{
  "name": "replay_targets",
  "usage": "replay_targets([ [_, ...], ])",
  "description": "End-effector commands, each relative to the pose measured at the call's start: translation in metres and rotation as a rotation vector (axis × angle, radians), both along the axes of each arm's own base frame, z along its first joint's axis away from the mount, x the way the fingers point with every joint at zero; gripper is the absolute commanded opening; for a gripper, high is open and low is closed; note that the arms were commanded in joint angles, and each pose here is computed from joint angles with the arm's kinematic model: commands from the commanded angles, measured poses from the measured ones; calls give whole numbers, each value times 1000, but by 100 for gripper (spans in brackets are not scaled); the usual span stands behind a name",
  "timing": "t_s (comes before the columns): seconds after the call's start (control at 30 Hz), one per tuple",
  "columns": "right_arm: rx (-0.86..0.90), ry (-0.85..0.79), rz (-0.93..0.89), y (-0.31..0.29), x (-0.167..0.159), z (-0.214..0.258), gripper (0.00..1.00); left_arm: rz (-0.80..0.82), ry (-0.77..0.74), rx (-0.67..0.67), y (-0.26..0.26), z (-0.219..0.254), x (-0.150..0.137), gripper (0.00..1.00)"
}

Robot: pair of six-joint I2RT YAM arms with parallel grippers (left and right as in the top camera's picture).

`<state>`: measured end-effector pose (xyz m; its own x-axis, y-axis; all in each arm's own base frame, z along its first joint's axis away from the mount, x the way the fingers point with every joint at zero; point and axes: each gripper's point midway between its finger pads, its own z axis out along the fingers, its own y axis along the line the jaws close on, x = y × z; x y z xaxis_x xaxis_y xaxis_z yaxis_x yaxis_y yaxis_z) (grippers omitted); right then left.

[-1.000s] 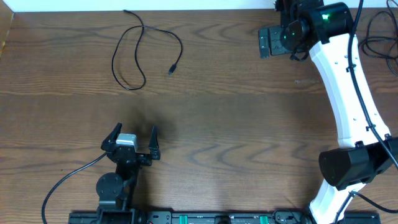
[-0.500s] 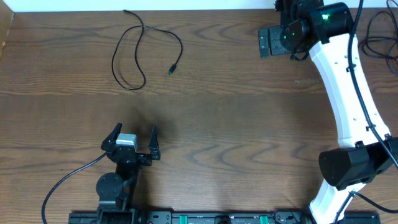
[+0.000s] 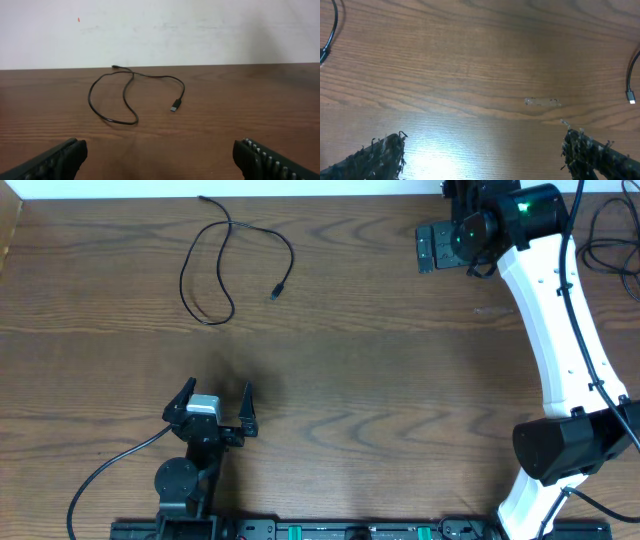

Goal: Untangle cables

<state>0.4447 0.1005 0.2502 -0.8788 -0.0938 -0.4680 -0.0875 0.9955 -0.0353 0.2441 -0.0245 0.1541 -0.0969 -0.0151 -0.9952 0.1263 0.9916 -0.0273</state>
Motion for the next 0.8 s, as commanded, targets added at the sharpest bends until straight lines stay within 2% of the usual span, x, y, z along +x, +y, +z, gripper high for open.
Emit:
replay_targets([
  [0.0, -22, 1, -2, -4, -2, 1, 99, 0, 52, -8, 0, -15, -1, 98],
  [0.17, -35, -67, -26, -11, 7, 15, 99, 0, 52, -8, 0, -15, -1, 98],
  [0.47, 29, -312, -39, -10, 17, 49, 99, 0, 52, -8, 0, -15, -1, 98],
  [0.63, 86, -436, -24, -7, 12, 30, 99, 0, 52, -8, 0, -15, -1, 98],
  [0.77, 100, -485, -24, -13, -13, -9, 99, 0, 51, -8, 0, -15, -1, 98],
])
